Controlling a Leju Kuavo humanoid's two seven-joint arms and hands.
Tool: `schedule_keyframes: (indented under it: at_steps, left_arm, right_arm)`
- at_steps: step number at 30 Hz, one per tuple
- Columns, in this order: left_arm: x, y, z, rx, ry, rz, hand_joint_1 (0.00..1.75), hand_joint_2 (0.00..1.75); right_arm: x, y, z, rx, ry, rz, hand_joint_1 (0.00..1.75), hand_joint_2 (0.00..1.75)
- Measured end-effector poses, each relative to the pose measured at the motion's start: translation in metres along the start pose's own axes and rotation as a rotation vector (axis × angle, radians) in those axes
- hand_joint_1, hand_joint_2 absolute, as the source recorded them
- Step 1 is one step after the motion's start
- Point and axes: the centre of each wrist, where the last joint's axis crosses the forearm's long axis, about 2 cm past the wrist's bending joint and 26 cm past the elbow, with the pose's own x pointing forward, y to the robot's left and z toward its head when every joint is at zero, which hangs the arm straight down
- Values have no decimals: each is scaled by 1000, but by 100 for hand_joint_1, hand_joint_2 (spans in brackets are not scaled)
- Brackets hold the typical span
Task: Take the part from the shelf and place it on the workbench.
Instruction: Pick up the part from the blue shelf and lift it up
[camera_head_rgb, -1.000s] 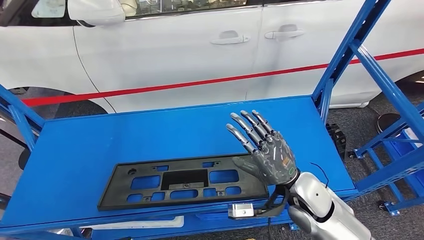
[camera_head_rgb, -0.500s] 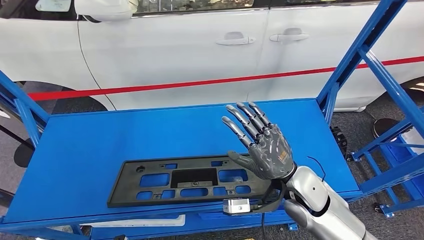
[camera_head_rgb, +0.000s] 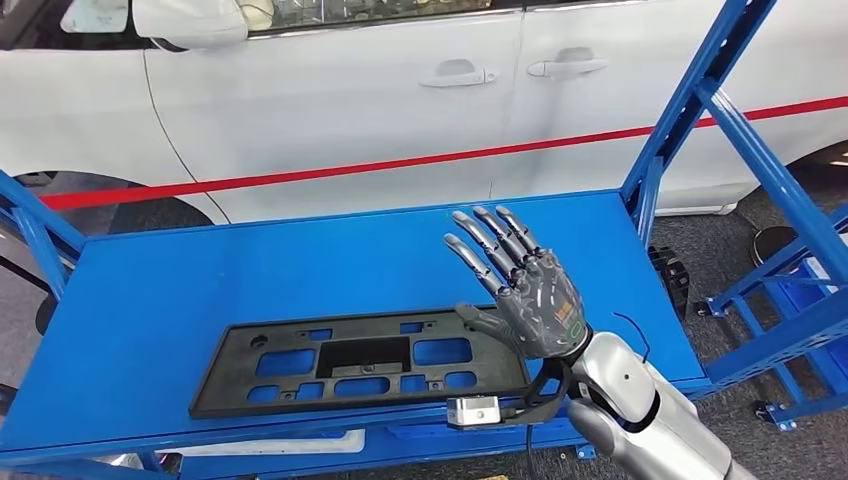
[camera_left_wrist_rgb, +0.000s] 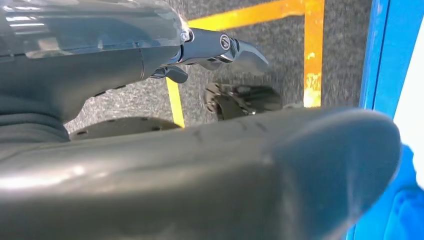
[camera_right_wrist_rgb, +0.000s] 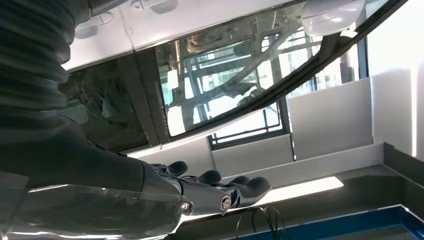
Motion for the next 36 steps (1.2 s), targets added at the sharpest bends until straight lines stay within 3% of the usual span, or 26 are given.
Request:
schedule_keyframes:
  at_steps: [7, 11, 28, 32, 36]
  left_arm:
    - [-5, 1, 1, 2, 15, 3, 0, 0]
    - [-10, 2, 2, 4, 23, 5, 0, 0]
    - [-16, 1, 3, -1, 27, -1, 0, 0]
    - [-17, 1, 4, -1, 27, -2, 0, 0]
    - [-18, 1, 4, 0, 27, -4, 0, 0]
  right_arm:
    - [5, 4, 4, 12, 0, -42, 0, 175]
    - [7, 7, 3, 21, -1, -46, 0, 0]
    - [12, 11, 6, 50, -4, -46, 0, 0]
    - [13, 12, 7, 54, -14, -77, 0, 175]
    - [20, 16, 12, 106, -26, -122, 0, 175]
